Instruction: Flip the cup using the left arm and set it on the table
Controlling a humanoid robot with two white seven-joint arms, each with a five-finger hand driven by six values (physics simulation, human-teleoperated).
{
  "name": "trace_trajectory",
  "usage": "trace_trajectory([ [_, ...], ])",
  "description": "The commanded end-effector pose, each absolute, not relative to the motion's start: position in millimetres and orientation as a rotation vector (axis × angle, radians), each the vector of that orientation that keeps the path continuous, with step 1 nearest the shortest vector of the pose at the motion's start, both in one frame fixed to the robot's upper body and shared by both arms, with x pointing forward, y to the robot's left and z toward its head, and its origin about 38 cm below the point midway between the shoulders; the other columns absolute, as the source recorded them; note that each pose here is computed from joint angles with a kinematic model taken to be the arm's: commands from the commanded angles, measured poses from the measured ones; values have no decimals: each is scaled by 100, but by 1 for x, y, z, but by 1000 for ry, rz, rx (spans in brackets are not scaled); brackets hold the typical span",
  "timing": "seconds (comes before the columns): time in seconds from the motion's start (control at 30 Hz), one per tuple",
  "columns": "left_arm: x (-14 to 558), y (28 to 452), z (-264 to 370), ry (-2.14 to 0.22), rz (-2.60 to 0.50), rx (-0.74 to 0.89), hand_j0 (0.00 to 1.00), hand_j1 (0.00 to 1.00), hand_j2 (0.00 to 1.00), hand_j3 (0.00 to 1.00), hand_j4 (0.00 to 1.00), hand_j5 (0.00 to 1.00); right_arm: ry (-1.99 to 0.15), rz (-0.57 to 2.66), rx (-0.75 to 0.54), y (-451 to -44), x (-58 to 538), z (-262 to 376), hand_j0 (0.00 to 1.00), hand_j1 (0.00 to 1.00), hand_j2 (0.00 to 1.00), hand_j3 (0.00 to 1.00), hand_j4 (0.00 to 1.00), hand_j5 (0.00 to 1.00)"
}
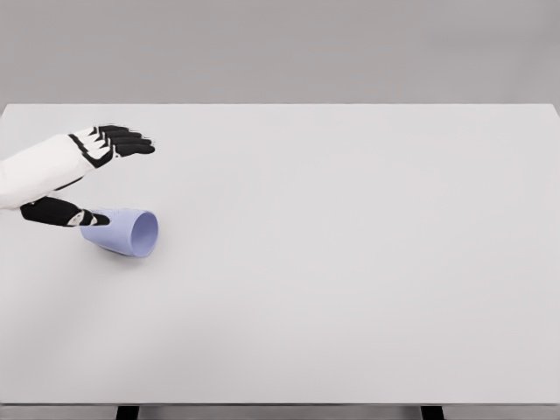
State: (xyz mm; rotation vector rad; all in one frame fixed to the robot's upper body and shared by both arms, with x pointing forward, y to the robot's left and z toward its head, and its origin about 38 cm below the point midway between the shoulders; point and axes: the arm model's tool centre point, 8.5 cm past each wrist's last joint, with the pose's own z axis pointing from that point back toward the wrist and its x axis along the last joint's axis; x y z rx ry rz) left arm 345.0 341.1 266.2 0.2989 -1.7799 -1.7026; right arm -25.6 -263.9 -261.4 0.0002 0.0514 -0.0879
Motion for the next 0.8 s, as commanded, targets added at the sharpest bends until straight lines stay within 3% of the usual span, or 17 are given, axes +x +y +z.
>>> trace_trajectory([
  [0.0,337,355,264,-1625,-1753,150,100,100,100,100,100,100,51,-88,0,-264,-25,-261,100,100,100,100,100,100],
  [0.27,349,361,235,-1442,-1373,21,100,100,100,100,100,100,52,-88,0,-264,-26,-261,100,100,100,100,100,100],
  [0.77,357,343,188,-1269,-1270,36,100,100,100,100,100,100,52,-88,0,-264,-26,-261,100,100,100,100,100,100],
])
